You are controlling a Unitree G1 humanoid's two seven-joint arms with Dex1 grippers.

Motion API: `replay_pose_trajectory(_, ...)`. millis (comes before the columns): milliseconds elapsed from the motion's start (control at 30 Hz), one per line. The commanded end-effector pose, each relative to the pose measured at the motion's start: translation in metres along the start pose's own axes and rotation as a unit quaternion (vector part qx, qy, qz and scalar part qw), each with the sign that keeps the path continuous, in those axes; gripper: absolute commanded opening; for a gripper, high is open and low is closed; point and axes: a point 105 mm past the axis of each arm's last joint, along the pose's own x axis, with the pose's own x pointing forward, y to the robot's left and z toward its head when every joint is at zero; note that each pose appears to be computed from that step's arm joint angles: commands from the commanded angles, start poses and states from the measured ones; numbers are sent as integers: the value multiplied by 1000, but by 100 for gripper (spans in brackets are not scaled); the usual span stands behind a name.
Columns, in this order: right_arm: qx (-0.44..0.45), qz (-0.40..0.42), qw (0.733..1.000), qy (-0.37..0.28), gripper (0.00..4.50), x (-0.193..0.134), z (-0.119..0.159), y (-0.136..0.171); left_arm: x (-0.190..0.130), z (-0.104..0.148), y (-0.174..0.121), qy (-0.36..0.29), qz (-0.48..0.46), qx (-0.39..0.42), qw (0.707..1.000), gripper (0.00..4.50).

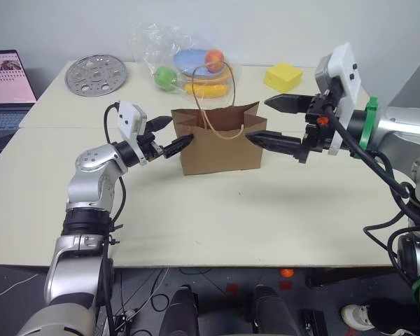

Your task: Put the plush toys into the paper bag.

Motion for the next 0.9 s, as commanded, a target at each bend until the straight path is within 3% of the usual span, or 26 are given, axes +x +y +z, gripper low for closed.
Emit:
replay_pose_trajectory(33,-26,-11,999,-26,450,-8,14,-1,-1,15,1,-16,-14,27,999,362)
replay_pose_trajectory(267,-24,-16,999,-24,450,-9,13,-3,-7,7,1,3,-18,33,999,138)
replay_pose_trajectory(433,-23,-22,999,-25,450,-9,13,-6,-3,6,2,5,-16,31,999,4)
replay_pose_trajectory(800,-18,-33,999,-26,450,-10,9,-10,0,4,-1,12,-26,54,998,4)
replay_pose_trajectory(900,-17,-34,999,-26,450,-11,8,-10,-5,10,5,4,-20,32,999,59)
